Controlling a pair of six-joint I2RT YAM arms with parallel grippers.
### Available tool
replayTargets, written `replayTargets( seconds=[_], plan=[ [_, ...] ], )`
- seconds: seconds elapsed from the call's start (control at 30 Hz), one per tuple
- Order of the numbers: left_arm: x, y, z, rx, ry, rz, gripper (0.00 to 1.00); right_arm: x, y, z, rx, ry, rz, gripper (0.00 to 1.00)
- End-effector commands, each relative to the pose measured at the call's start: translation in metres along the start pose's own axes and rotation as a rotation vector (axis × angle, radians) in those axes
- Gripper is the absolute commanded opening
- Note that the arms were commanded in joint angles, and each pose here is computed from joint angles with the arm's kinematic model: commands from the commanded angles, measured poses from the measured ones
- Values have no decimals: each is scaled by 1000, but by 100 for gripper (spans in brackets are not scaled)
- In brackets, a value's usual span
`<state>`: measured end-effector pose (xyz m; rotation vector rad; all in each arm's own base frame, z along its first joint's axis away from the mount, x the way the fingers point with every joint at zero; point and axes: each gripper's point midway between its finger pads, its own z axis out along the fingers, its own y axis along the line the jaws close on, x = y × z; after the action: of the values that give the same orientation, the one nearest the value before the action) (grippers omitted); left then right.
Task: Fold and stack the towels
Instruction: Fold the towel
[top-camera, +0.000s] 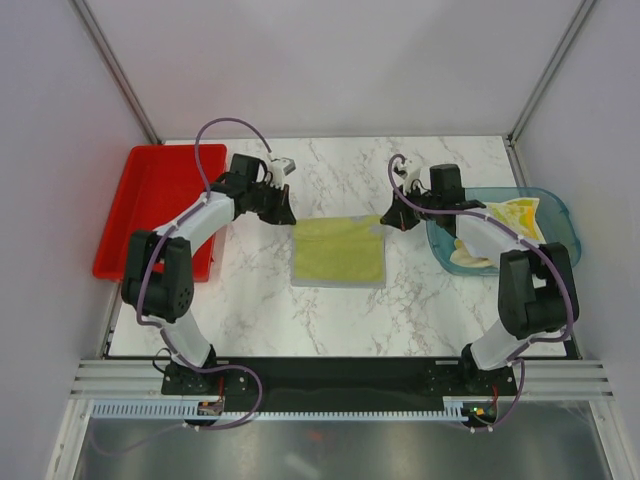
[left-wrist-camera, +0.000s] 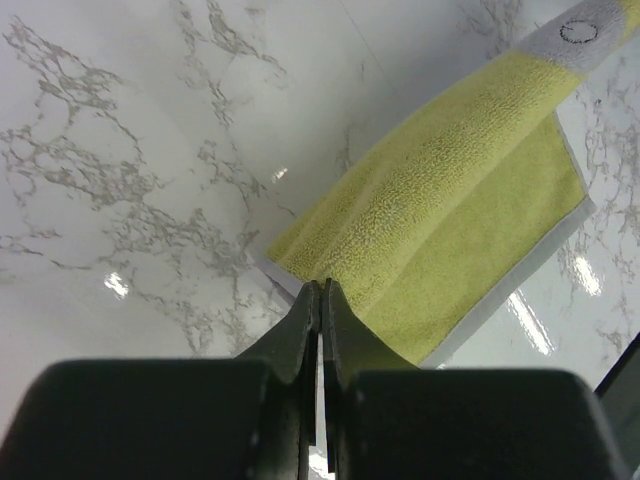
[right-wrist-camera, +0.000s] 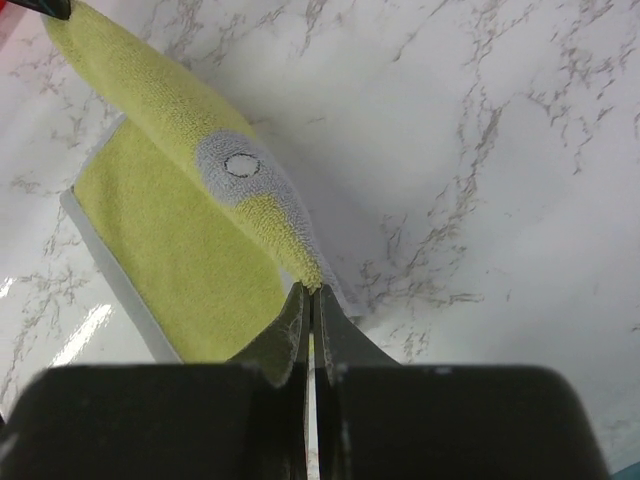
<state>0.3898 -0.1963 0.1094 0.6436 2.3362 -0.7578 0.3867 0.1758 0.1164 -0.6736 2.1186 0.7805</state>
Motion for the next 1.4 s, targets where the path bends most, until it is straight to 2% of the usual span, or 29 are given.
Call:
replayTargets(
  seconds=[0.0, 0.23, 0.37, 0.87, 1.13, 1.37],
  plan=[
    [-7, -15, -12, -18, -53, 8, 2, -7, 18, -8, 6, -33, -43, 0],
    [8, -25, -23, -65, -68, -17, 3, 4, 31, -16, 55, -26, -2, 0],
    [26, -31, -23, -83, -43, -32, 3, 32, 29, -17, 91, 19, 68, 0],
    [68, -51, -23, -129, 17, -61, 5, 81, 53, -22, 121, 89, 218, 0],
    [77, -57, -33, -157, 21, -64, 5, 94, 64, -27, 136, 118, 248, 1],
    [98, -62, -27, -161, 71, -115, 6, 106, 65, -29, 160, 134, 314, 1]
  ],
)
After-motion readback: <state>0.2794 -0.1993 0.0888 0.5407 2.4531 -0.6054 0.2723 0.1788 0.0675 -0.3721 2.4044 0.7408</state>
